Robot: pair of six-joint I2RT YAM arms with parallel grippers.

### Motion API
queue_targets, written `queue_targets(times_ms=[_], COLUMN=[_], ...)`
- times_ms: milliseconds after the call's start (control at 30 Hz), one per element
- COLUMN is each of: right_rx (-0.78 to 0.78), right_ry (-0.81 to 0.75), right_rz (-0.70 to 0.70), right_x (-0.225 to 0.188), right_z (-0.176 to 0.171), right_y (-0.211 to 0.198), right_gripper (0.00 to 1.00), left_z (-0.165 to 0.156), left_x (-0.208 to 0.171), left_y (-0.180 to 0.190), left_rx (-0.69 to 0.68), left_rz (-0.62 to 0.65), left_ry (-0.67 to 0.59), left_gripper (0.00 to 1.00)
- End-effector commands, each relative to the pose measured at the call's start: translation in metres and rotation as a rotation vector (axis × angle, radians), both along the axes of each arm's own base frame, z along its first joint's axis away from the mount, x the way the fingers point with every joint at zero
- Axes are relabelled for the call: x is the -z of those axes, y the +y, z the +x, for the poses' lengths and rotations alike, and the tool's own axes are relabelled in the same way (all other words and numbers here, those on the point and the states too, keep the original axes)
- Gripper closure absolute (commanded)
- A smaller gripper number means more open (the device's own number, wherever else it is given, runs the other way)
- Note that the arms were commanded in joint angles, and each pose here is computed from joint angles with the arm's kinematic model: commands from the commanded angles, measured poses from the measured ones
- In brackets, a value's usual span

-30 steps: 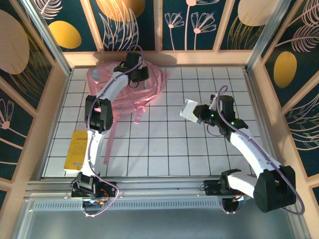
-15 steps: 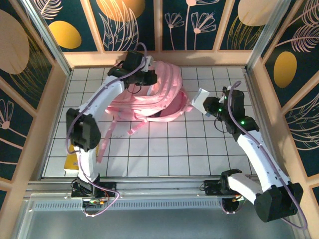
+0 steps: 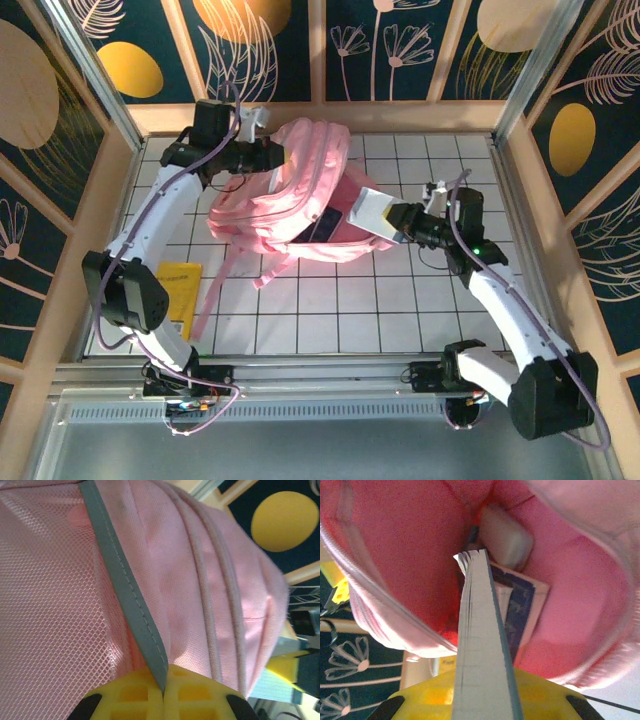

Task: Pack the student bag
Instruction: Place the book in the student bag.

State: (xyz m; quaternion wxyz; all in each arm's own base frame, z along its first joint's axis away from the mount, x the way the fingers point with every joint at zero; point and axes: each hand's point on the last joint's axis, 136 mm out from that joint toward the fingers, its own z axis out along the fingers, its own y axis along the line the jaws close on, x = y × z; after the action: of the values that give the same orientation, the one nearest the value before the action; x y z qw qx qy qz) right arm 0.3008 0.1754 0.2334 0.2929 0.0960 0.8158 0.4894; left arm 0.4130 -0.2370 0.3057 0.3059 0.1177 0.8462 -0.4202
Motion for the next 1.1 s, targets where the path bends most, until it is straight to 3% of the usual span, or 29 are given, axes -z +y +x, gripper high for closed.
queue_targets(times_ms=[0,533,667,700,900,933,1067], right_rx=[-0.131,-0.170,-0.254,-0.266,-0.228,-0.227,-0.212], right_ry=[-0.119,-0.101,-0.062,-0.055,-0.092,-0.112,-0.144], right_rz=[0.097,0.088,0.121,0.125,0.152,0.154,0.132], right_x=[-0.033,0.001,0.020,0.024,0.030,0.024,0.014], right_z=[0.003,0.088,0.103,0.104,0.111,0.111,0.107], right_y=[0.034,0.148,0.197,0.207,0.220,0.218,0.203], right_gripper=[1.00,1.00,0.94,0.91,0.24,0.17,0.07], left_z=[-0.018,-0.031,-0.029,-0.027,-0.012,-0.011,-0.006], left_x=[-0.076,-0.107,-0.107,-0.107,-0.101,-0.101,-0.098], left_y=[-0.017,-0.026,-0.026,-0.026,-0.017,-0.017,-0.012], left_rx=[0.139,0.226,0.222,0.221,0.193,0.191,0.173], left_rz=[-0.157,-0.261,-0.260,-0.259,-0.262,-0.264,-0.263], left_ry=[-0.223,-0.257,-0.259,-0.260,-0.243,-0.241,-0.235], left_gripper=[1.00,1.00,1.00,1.00,1.00,1.00,1.00])
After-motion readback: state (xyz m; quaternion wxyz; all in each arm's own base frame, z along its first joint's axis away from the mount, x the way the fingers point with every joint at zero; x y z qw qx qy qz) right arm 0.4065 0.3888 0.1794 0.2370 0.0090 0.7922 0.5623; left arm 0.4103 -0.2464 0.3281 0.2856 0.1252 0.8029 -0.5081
